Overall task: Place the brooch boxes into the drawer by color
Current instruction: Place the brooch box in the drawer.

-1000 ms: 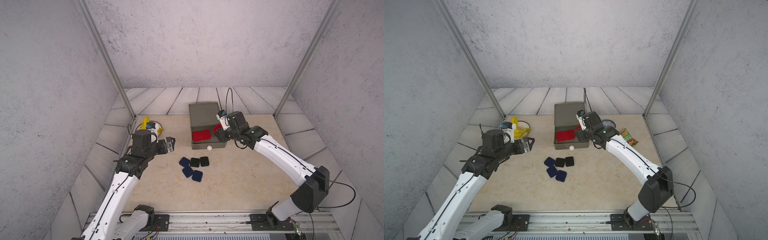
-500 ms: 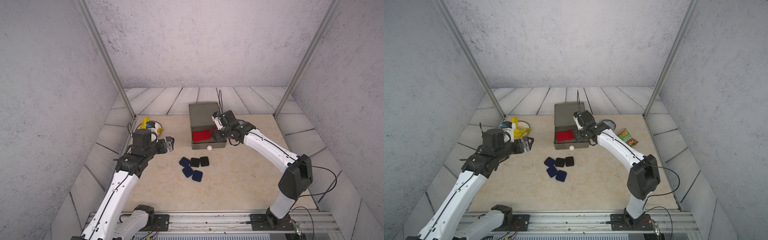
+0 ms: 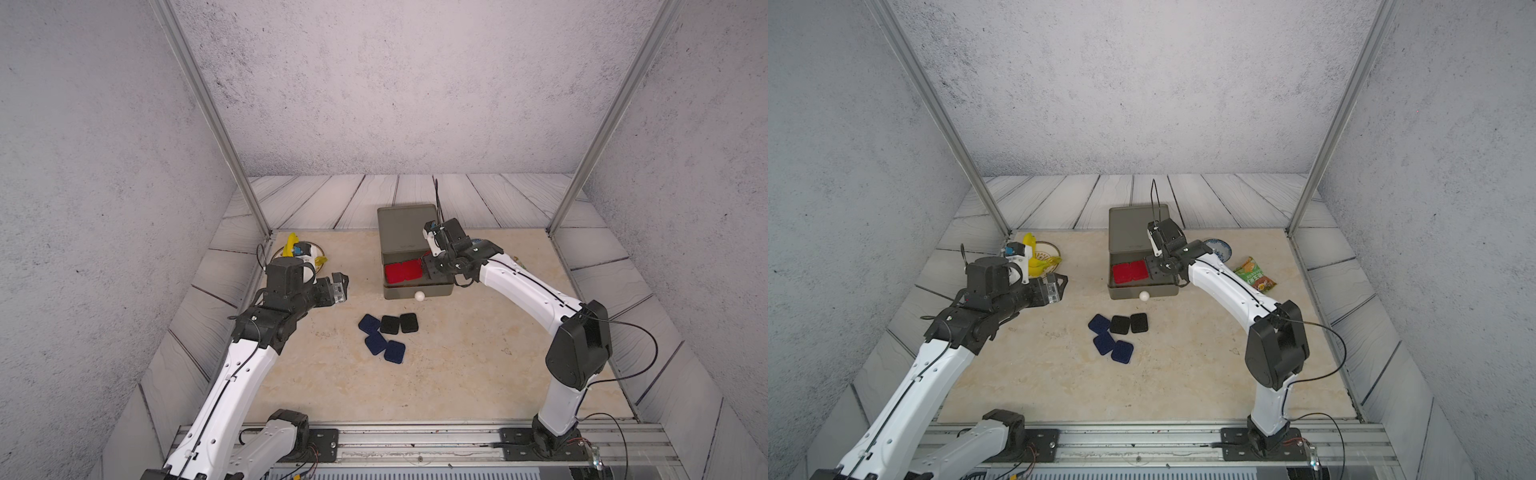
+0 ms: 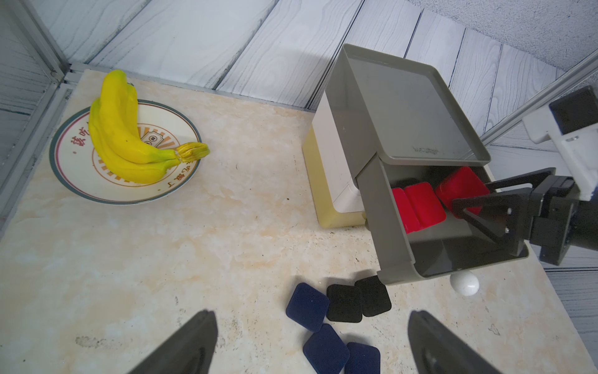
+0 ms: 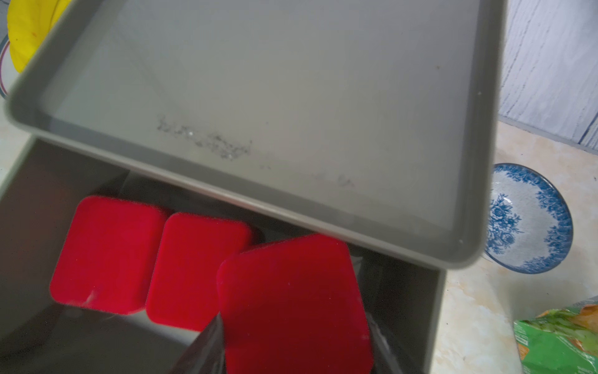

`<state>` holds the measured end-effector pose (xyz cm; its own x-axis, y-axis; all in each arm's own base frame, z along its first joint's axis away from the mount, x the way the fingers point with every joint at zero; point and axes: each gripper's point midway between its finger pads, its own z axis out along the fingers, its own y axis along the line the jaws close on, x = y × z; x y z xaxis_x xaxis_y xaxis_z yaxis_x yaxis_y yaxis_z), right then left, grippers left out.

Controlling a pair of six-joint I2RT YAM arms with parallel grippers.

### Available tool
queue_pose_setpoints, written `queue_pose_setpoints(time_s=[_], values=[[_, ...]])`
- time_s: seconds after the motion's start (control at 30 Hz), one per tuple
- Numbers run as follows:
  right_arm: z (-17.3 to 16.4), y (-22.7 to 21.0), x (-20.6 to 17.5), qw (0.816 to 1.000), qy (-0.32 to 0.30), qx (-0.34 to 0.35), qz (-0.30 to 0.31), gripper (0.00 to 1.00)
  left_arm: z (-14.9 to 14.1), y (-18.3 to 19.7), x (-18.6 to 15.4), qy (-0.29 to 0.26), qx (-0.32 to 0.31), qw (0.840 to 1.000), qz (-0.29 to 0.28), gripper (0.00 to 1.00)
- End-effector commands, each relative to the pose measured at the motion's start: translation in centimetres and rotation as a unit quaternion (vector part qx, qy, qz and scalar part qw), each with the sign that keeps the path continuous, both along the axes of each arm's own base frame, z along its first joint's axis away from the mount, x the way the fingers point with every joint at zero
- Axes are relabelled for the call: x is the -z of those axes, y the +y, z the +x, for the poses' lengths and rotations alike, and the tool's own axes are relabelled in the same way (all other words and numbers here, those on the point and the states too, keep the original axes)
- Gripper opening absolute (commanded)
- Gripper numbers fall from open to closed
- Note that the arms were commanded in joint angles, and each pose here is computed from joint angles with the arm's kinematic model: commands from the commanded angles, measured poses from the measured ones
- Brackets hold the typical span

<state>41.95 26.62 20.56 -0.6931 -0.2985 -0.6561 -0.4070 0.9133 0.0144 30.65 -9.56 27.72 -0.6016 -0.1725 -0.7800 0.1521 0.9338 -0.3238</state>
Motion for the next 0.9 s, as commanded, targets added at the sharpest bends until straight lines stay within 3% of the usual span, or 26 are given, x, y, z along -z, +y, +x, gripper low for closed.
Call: queue_pose_setpoints(time_s=[0.0, 0.33, 0.57, 0.63, 0.73, 0.87], values=[[1.3, -1.0, 0.2, 0.999, -0.007, 0.033, -0.008, 0.68, -0.1, 0.0, -0.3, -0.008, 0.003, 1.0, 0.007, 0.98], [0.9, -1.4, -2.1, 0.999, -0.029, 0.036, 0.004, 0.79, -0.1, 0.0, -0.2, -0.006, 0.004, 1.0, 0.006, 0.98], [-1.1, -1.8, -3.8, 0.999, -0.032, 0.019, 0.026, 0.76, -0.3, 0.0, -0.4, -0.009, 0.003, 1.0, 0.004, 0.98], [-1.8, -1.6, -3.8, 0.999, -0.03, 0.009, 0.038, 0.66, -0.3, 0.0, -0.4, -0.009, 0.002, 1.0, 0.004, 0.98], [-2.2, -1.5, -3.4, 0.998, -0.033, 0.005, 0.05, 0.32, -0.3, -0.1, -0.5, -0.01, 0.002, 1.0, 0.001, 0.98], [-2.6, -0.3, -3.2, 0.997, -0.018, -0.02, 0.074, 0.0, -0.2, -0.3, -0.7, -0.011, 0.005, 1.0, -0.004, 0.98]])
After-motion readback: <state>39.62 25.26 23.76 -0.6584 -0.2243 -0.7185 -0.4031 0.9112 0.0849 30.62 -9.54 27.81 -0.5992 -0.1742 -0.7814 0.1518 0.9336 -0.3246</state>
